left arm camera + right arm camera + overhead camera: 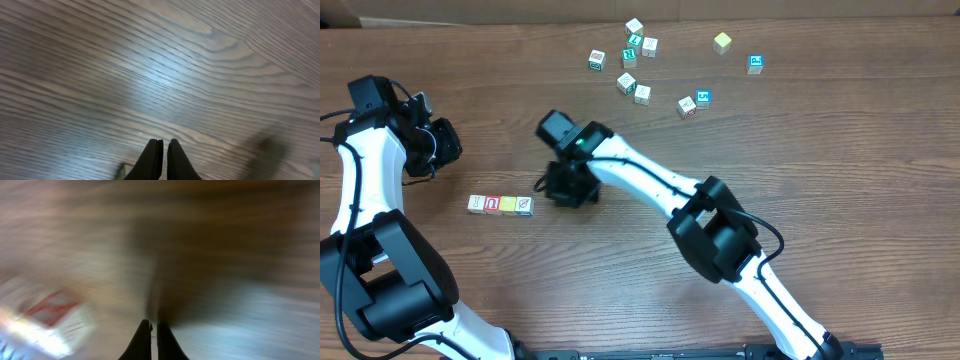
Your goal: Form a horizontal line
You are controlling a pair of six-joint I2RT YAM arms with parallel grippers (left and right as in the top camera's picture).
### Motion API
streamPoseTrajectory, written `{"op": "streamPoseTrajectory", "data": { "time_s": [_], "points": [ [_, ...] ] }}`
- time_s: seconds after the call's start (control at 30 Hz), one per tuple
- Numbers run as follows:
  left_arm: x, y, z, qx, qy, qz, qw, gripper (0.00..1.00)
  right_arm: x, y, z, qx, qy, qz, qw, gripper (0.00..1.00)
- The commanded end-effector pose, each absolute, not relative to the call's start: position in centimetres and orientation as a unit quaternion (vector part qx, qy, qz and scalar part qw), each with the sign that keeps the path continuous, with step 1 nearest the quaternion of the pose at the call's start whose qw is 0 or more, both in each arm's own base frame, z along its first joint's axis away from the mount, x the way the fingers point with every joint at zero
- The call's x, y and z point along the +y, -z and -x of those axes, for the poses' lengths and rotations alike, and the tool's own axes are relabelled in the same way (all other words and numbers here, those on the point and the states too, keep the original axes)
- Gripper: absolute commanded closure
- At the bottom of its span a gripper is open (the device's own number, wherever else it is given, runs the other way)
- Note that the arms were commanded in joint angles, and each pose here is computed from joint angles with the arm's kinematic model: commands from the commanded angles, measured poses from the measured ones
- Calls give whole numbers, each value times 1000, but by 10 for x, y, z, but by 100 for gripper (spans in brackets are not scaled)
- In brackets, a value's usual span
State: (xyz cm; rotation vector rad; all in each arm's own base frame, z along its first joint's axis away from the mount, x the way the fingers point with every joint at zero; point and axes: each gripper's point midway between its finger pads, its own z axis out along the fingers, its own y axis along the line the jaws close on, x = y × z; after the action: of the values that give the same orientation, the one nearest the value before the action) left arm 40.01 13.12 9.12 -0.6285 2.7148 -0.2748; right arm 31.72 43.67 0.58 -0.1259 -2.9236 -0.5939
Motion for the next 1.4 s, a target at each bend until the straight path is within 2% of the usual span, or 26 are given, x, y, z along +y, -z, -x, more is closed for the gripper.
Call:
{"op": "streamPoseTrajectory", "data": {
  "time_s": [0.0,0.13,0.27,0.3,0.4,0.47,0.63,0.67,0.7,0.73,0.77,0.8,0.83,0.87,1.1,1.37],
  "points": [
    [109,-120,-412,944,178,178,211,96,366,-30,-373,-989,108,99,-13,96],
    [90,-174,-415,917,254,109,287,96,309,-89,-390,-991,34,88,-94,96],
    [77,-230,-397,900,260,53,347,95,251,-160,-388,-977,-56,97,-182,96],
    [63,-256,-380,897,244,11,369,92,227,-195,-381,-967,-85,100,-216,96],
    [46,-299,-349,885,209,-46,413,80,200,-243,-365,-957,-95,107,-251,96],
    [35,-326,-328,874,192,-62,443,76,187,-270,-352,-953,-85,113,-270,96],
    [9,-361,-277,856,160,-104,480,68,155,-330,-316,-942,-47,123,-310,96],
    [1,-366,-265,851,159,-116,486,66,153,-341,-307,-943,-30,108,-315,91],
    [-7,-371,-256,845,162,-129,493,64,149,-352,-299,-941,-13,102,-322,81],
    [-17,-377,-244,836,162,-147,503,60,145,-362,-291,-938,3,101,-331,65],
    [-24,-382,-234,829,159,-160,512,55,141,-370,-285,-935,14,102,-339,37],
    [-28,-385,-225,826,153,-162,517,42,135,-380,-278,-931,25,99,-350,0],
    [-30,-386,-219,826,148,-162,520,5,129,-390,-271,-926,35,100,-362,0],
    [-33,-387,-213,825,146,-163,521,0,123,-399,-263,-921,47,104,-372,0],
    [-40,-389,-199,823,142,-165,525,0,90,-439,-224,-891,104,121,-424,0],
    [-40,-389,-199,823,142,-165,525,0,72,-455,-203,-874,131,129,-449,0]
  ]
}}
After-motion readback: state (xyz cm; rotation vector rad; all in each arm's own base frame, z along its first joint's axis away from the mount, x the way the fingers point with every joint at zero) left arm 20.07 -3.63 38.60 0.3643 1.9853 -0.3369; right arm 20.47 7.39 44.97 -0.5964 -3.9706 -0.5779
